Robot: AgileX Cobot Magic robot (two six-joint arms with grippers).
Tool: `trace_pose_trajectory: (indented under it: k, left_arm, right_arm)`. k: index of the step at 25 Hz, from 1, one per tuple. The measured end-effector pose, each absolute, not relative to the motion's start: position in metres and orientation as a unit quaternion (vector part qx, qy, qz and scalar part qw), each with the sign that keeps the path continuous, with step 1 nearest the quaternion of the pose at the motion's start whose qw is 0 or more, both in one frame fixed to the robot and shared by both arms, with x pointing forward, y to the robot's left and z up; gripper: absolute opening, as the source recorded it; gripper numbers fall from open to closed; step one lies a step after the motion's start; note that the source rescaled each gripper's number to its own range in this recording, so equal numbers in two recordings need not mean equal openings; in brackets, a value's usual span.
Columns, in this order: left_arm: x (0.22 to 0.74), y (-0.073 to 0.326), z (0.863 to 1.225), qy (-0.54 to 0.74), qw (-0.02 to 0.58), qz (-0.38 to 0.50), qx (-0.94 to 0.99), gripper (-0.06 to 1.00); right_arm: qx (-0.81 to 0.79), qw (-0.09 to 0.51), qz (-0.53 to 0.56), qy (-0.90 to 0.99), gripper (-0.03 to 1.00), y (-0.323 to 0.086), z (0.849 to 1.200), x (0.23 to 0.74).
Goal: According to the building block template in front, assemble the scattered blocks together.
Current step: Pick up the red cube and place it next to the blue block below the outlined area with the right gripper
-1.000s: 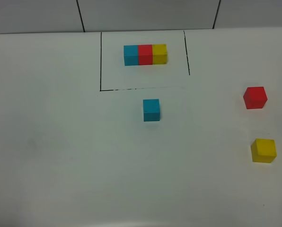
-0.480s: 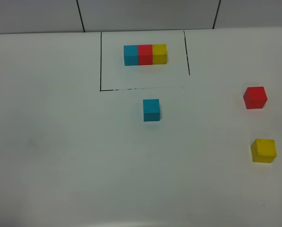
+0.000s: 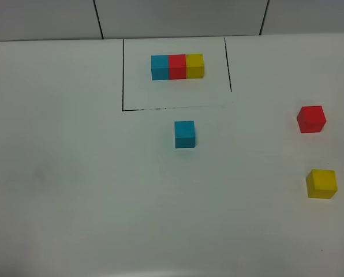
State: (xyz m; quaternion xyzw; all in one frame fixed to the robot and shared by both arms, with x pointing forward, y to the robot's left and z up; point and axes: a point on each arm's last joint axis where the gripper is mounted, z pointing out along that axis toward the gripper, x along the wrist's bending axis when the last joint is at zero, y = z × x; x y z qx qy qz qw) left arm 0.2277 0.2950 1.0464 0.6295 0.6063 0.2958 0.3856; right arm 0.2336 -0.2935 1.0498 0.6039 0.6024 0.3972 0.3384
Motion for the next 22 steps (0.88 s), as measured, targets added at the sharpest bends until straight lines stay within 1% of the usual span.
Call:
trace_pose_trajectory:
  k: [9, 11, 14, 17, 22]
  left_arm:
    - [0.228, 0.295, 1.046, 0.606, 0.386, 0.296, 0.630, 0.26]
    - [0.228, 0.295, 1.046, 0.606, 0.386, 0.296, 0.630, 0.26]
    - [0.228, 0.295, 1.046, 0.606, 0.386, 0.296, 0.630, 0.26]
    - [0.228, 0.295, 1.046, 0.606, 0.386, 0.296, 0.630, 0.26]
    - [0.228, 0.295, 1.046, 0.606, 0.386, 0.296, 0.630, 0.26]
  right_arm:
    - [0.604, 0.340, 0.396, 0.602, 0.67, -0.294, 1.050, 0.234]
    - [0.604, 0.341, 0.395, 0.602, 0.69, -0.294, 1.050, 0.234]
    - [0.606, 0.343, 0.390, 0.602, 0.74, -0.295, 1.050, 0.234]
    - [0.613, 0.336, 0.375, 0.609, 0.78, -0.296, 1.053, 0.244]
    - [0.629, 0.307, 0.340, 0.628, 0.79, -0.295, 1.061, 0.274]
